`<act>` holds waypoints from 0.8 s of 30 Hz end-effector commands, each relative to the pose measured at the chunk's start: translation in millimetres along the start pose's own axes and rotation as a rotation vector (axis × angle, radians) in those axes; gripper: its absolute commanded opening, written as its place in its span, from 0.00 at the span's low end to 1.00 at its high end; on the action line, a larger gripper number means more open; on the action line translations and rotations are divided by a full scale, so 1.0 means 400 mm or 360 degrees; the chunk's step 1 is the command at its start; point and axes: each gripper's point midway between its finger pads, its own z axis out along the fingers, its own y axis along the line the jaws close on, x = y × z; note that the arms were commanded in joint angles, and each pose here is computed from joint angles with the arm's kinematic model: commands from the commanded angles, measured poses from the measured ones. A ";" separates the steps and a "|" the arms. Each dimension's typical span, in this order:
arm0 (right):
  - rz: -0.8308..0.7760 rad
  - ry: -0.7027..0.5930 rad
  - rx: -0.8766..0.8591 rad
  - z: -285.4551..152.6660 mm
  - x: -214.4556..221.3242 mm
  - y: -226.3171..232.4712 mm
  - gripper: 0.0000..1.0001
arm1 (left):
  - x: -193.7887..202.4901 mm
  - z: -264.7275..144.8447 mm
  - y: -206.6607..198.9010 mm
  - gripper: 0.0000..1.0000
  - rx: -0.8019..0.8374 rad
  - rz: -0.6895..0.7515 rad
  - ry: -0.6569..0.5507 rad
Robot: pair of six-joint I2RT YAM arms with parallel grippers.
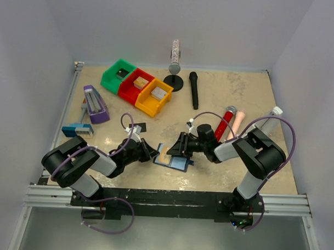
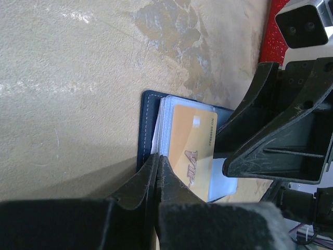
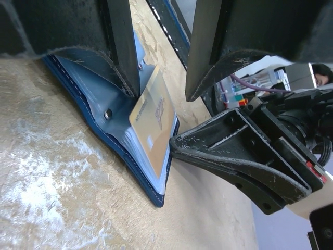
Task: Take the credit cards out of the card holder
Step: Remove the credit card from the card holder.
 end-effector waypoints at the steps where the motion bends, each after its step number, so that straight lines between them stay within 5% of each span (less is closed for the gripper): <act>1: -0.0083 -0.0112 -0.0157 0.001 -0.050 0.074 0.44 | 0.050 -0.019 -0.009 0.00 0.0039 0.0014 0.0113; 24: -0.0096 0.0080 -0.0227 0.009 -0.022 0.091 0.46 | 0.055 -0.016 -0.003 0.00 0.0040 -0.0008 0.0112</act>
